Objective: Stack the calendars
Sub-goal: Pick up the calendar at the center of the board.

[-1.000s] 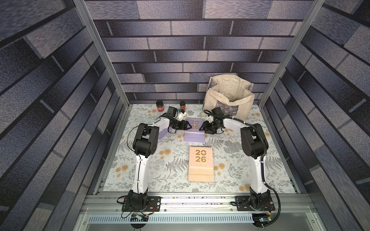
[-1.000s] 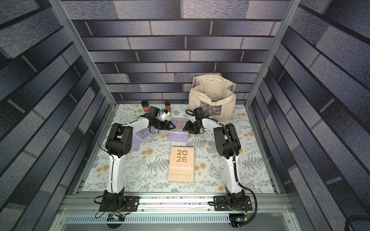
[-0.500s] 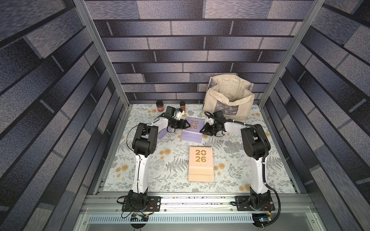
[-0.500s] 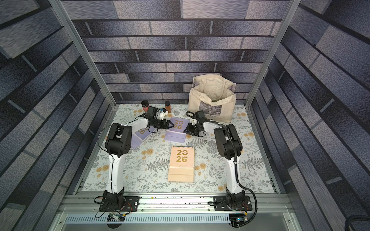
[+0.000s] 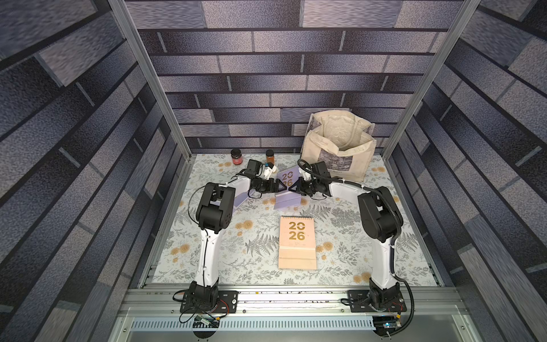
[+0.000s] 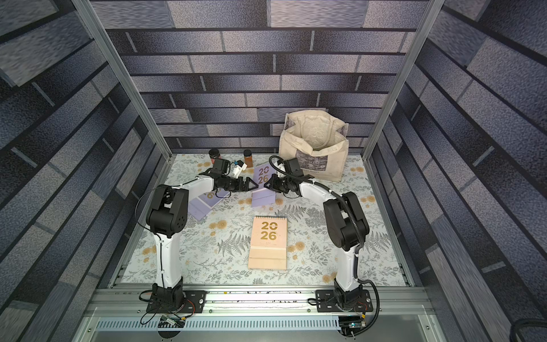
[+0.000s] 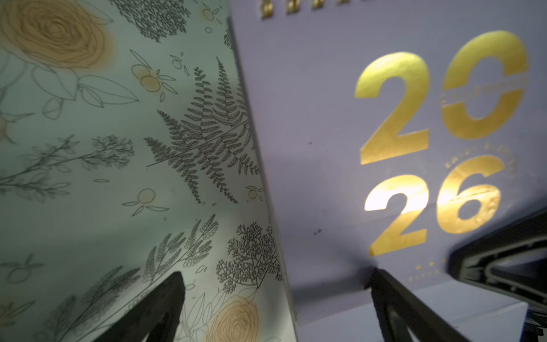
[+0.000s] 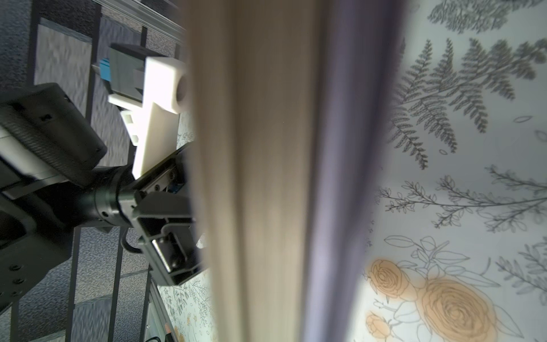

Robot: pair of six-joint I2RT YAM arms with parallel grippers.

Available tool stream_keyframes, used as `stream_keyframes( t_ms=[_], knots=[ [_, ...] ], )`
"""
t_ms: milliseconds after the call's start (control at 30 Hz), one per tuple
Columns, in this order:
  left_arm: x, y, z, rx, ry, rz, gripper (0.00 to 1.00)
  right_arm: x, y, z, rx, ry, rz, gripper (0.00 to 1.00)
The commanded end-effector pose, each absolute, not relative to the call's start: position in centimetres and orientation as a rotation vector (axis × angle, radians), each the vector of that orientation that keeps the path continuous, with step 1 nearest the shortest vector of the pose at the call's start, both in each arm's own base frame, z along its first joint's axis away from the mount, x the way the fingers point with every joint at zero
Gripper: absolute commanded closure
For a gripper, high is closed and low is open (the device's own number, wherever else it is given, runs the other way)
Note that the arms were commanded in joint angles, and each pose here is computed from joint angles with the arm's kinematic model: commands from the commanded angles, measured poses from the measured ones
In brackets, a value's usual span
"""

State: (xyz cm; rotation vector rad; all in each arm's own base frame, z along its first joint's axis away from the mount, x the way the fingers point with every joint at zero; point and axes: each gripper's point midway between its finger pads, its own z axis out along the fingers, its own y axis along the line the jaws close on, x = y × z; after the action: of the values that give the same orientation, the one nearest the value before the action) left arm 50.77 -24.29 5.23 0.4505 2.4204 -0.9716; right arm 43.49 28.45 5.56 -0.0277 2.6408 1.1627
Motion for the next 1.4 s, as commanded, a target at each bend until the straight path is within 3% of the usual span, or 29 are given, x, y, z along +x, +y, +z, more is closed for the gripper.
stream_keyframes(
  t_ms=[0,233,433,633,800,900,1067,1367],
  knots=[
    [45.8,-28.1,3.6,0.517,2.515,-1.192,0.26,44.2,32.9,12.9,-0.256,2.359,1.326,0.76],
    [45.8,-28.3,3.8,0.511,2.498,-1.216,0.26,44.5,33.0,11.6,-0.206,2.42,1.277,0.67],
    [45.6,-28.8,3.8,0.517,2.492,-1.238,0.26,44.4,33.7,10.8,-0.197,2.438,1.283,0.67],
    [45.7,-28.4,3.8,0.508,2.492,-1.223,0.26,44.8,33.3,10.6,-0.171,2.451,1.242,0.77],
    [46.2,-27.2,4.2,0.476,2.484,-1.197,0.23,44.7,32.8,10.5,-0.16,2.458,1.202,1.0],
    [46.8,-26.4,5.0,0.467,2.463,-1.176,0.18,44.6,32.8,11.4,-0.177,2.443,1.203,1.0],
    [47.8,-24.8,7.4,0.451,2.418,-1.117,0.0,44.2,32.4,15.1,-0.206,2.382,1.187,1.0],
    [48.2,-21.7,14.5,0.394,2.252,-1.036,0.0,40.9,30.6,20.9,-0.198,2.295,1.201,1.0]
  ],
)
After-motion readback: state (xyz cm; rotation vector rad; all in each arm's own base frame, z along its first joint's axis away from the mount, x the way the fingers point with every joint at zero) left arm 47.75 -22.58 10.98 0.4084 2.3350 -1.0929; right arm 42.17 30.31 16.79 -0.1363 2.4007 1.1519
